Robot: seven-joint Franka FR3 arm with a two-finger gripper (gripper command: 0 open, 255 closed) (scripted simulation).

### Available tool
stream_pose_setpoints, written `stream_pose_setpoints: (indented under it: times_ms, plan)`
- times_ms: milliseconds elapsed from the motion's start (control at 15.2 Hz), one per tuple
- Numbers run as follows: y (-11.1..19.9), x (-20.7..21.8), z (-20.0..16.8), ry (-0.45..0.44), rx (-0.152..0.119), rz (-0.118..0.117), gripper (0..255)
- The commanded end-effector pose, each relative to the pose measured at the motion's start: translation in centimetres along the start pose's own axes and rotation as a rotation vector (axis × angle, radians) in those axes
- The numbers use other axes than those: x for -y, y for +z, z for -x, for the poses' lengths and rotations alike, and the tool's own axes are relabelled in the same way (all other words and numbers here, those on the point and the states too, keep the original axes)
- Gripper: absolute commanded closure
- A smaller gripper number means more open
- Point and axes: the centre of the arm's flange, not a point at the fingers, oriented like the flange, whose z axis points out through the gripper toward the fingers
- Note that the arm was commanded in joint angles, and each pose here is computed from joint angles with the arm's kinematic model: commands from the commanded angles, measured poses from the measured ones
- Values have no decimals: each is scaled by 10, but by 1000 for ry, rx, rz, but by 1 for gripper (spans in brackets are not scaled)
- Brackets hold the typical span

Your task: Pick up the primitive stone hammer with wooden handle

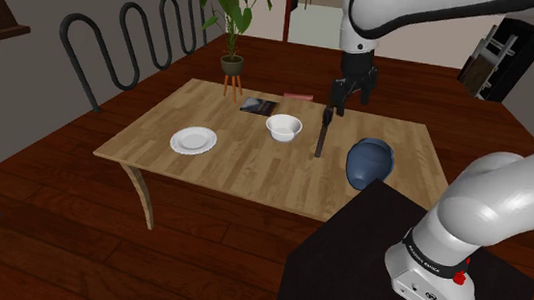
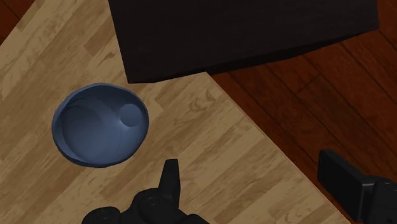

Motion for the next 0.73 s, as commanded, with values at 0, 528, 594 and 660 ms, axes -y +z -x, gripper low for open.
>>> stream_pose_setpoints:
  times_ms: [0, 528, 594, 660]
  plan:
    - [11, -9, -26, 39, -4, -10, 0]
    - [55, -58, -110, 190, -14, -50, 0]
    - [61, -65, -120, 209, -15, -55, 0]
    - [66, -72, -130, 228, -16, -60, 0]
